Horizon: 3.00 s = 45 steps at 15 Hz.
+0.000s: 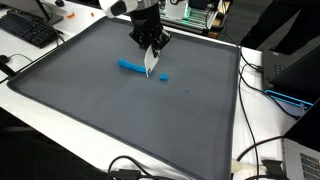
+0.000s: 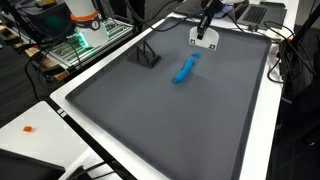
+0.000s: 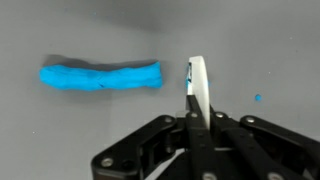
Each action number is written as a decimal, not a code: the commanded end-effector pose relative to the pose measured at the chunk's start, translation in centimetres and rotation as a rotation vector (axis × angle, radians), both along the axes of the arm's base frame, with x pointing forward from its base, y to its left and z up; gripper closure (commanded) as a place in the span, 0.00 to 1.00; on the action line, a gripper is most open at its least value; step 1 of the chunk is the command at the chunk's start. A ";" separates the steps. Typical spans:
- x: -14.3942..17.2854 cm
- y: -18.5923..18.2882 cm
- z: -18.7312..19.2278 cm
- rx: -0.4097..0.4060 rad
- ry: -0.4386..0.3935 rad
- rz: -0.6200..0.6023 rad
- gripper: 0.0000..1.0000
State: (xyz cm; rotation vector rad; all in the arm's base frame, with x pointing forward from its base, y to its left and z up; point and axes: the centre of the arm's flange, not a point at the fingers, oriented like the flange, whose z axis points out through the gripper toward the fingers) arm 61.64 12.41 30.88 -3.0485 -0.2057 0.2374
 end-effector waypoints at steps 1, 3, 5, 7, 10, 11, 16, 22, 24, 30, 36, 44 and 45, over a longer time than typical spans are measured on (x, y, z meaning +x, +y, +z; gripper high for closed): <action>0.1 -1.5 0.2 -0.028 0.008 0.049 0.99; 0.3 -2.1 -0.2 -0.043 0.003 0.070 0.99; 0.4 -2.5 -0.5 -0.060 0.002 0.093 0.99; 0.5 -2.9 -0.8 -0.073 0.008 0.110 0.99; 0.6 -3.2 -1.4 -0.083 0.014 0.125 0.99; 0.6 -3.2 -1.8 -0.084 0.017 0.126 0.99; 0.3 -3.5 -3.2 -0.089 0.032 0.132 0.99; -0.1 -3.8 -4.8 -0.099 0.045 0.139 0.99; -0.2 -3.9 -5.2 -0.104 0.049 0.140 0.99; -0.4 -3.9 -6.6 -0.099 0.055 0.131 0.99; -1.0 -4.0 -8.0 -0.090 0.061 0.117 0.99; -1.7 -4.4 -9.3 -0.086 0.057 0.098 0.99; -1.7 -4.4 -9.4 -0.084 0.057 0.097 0.99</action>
